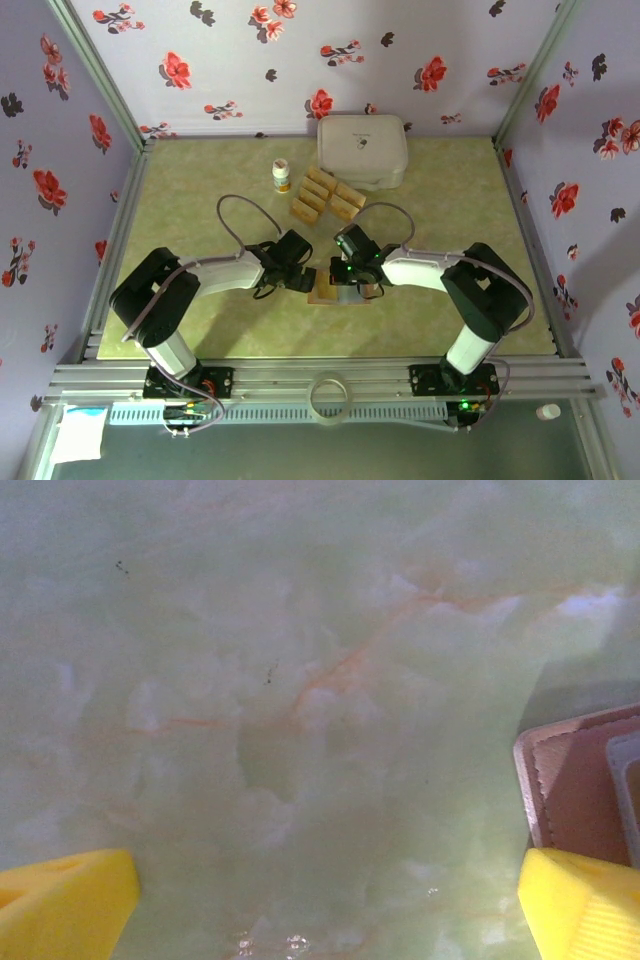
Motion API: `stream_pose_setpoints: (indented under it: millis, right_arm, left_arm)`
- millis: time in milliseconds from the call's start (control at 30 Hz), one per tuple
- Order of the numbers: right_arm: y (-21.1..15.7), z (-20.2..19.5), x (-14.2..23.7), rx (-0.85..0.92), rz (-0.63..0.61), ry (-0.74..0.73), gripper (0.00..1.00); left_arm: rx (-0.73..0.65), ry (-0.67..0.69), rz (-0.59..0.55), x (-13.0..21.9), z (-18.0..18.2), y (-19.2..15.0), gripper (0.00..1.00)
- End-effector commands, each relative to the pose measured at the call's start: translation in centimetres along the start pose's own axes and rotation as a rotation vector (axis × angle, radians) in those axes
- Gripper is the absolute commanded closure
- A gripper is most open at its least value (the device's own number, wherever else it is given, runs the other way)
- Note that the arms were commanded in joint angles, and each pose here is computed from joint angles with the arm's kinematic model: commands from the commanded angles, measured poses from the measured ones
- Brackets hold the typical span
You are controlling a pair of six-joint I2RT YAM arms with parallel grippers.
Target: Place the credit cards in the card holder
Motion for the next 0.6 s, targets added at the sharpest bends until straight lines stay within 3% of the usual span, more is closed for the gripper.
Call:
stream_pose_setpoints:
  millis: [0, 300, 567]
  right_arm:
    - [0.1, 0.9, 0.7, -0.006, 0.003, 0.024, 1.00]
    - [0.1, 0.1, 3.7, -0.003, -0.067, -0.010, 1.00]
    - [-1.2, -1.0, 3.3, -0.031, -0.035, -0.007, 1.00]
  left_arm:
    - [-0.014, 0.017, 0.066, -1.6, 0.2, -1.9, 0.00]
    - [0.042, 0.135, 0.046, 0.3, 2.3, -1.3, 0.00]
    - [0.036, 0.112, 0.020, 1.7, 2.1, -1.0, 0.00]
Point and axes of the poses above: each hand's point on the last joint's axis, 136 mm out from that joint toward the fingers, its own x axis back along the fingers, its own z axis along the line the jaws close on, y = z × x, the point moved 5 cm from there along x, back along the fingers, and after that the axes turned 8 degrees about -x, right-handed, at the moved point
